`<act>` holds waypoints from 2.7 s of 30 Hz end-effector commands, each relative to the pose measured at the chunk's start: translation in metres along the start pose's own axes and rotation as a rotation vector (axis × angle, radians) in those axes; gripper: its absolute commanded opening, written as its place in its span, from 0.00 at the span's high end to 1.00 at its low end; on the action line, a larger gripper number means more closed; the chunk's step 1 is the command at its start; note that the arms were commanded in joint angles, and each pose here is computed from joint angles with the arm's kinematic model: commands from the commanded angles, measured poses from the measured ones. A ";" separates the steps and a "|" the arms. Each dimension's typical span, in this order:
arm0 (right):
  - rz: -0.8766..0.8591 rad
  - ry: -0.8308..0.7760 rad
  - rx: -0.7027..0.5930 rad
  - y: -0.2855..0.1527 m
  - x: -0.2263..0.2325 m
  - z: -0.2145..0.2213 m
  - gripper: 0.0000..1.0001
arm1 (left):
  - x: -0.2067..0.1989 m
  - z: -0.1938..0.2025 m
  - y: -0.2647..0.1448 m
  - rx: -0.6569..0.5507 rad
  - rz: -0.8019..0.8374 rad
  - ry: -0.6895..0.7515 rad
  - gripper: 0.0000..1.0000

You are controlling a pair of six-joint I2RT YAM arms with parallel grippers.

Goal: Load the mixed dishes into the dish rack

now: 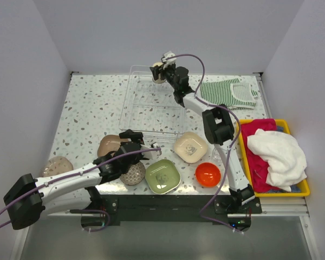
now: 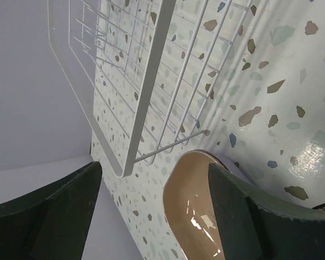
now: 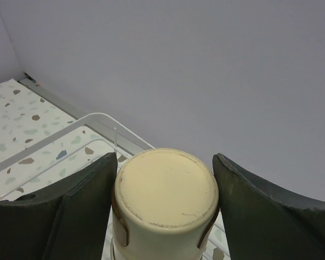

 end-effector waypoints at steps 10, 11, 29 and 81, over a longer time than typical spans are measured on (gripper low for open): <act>0.093 -0.039 0.000 -0.006 0.000 0.014 0.77 | -0.006 0.002 0.001 -0.019 0.014 -0.049 0.15; 0.100 -0.037 0.007 -0.006 -0.001 0.016 0.76 | -0.007 0.001 0.002 -0.021 0.016 -0.052 0.15; 0.142 0.007 -0.097 0.004 -0.013 -0.026 1.00 | -0.006 0.000 0.002 -0.020 0.013 -0.055 0.15; 0.203 -0.040 0.161 -0.021 0.018 0.055 0.01 | -0.019 0.005 0.008 -0.028 0.045 -0.078 0.15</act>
Point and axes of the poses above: each gripper's point midway between its finger pads, its own y axis out along the fingers, its own x axis along the line the jaws close on, z = x × y, the point moved 5 cm from there along -y, back along the fingers, and after that the axes turned 12 degrees about -y, right-handed, at the moved point
